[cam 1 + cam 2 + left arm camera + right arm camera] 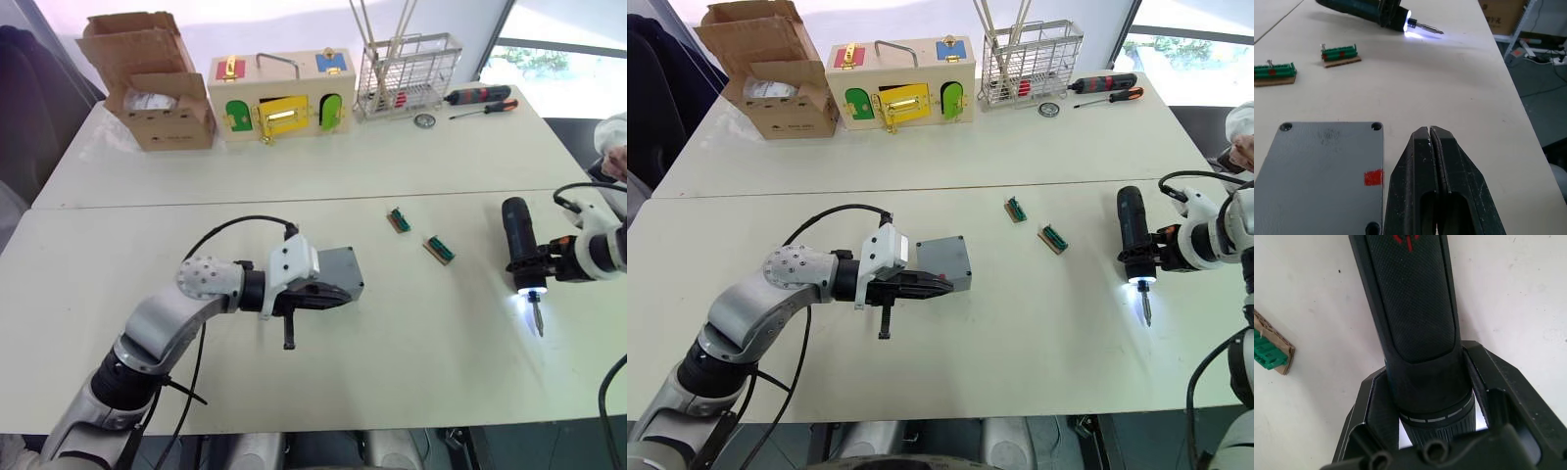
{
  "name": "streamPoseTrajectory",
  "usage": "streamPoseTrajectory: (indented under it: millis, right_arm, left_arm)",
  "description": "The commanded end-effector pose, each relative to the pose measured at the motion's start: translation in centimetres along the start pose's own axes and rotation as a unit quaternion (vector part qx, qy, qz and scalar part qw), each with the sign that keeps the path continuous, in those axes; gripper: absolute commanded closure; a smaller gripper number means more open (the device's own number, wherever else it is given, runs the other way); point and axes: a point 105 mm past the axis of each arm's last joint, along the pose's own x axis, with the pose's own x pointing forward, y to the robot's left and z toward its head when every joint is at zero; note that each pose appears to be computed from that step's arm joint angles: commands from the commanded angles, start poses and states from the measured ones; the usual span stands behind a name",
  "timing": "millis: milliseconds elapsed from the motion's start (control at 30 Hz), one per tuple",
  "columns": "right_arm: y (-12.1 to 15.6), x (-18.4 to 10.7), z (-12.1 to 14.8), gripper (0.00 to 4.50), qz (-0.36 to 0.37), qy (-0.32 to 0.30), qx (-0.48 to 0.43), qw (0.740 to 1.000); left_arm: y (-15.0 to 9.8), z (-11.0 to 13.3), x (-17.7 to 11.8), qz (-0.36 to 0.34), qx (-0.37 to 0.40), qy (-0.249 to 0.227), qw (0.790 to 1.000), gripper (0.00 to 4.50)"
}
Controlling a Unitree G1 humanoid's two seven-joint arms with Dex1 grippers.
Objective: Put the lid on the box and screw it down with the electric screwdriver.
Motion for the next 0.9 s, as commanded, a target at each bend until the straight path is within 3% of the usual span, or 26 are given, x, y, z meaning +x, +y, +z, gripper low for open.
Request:
streamPoseTrajectory:
  millis: [33,133,200,367,500,633,700,800,900]
  right_arm:
    - [-0.4,-0.4,0.9,2.72,-0.02,-0.013,-0.018,1.0]
    - [-0.4,-0.1,0.8,2.72,-0.023,-0.008,-0.028,0.999]
    - [-0.4,-0.1,0.8,1.7,-0.019,-0.009,-0.03,0.999]
    - [-0.7,0.1,0.7,0.03,-0.034,-0.005,-0.033,0.999]
    - [0.0,-0.2,1.7,0.03,-0.027,-0.033,-0.038,0.998]
    - [1.1,-2.8,5.8,0.03,-0.029,-0.132,-0.089,0.987]
    - [1.9,-4.2,8.0,0.03,-0.049,-0.196,-0.167,0.965]
    - [2.7,-5.8,10.3,0.03,-0.085,-0.279,-0.198,0.936]
    - [5.7,-6.3,11.4,0.03,-0.048,-0.367,-0.217,0.903]
  left_arm:
    - [0.1,0.9,-0.3,0.013,0.012,-0.017,1.0,4.5]
    - [0.0,0.6,-0.3,0.014,0.01,-0.015,1.0,4.5]
    - [0.0,0.5,-0.3,0.017,0.008,-0.014,1.0,4.5]
    - [0.5,1.1,-0.8,0.031,-0.002,-0.035,0.999,4.5]
    - [1.4,2.1,-1.6,0.051,-0.01,-0.058,0.997,4.5]
    - [3.6,1.9,-3.8,0.114,-0.023,-0.061,0.991,4.5]
    - [4.6,1.6,-5.0,0.144,-0.034,-0.062,0.987,4.5]
    - [5.9,0.5,-7.0,0.187,-0.048,-0.045,0.98,4.5]
    - [6.7,-0.4,-8.1,0.212,-0.062,-0.04,0.975,4.5]
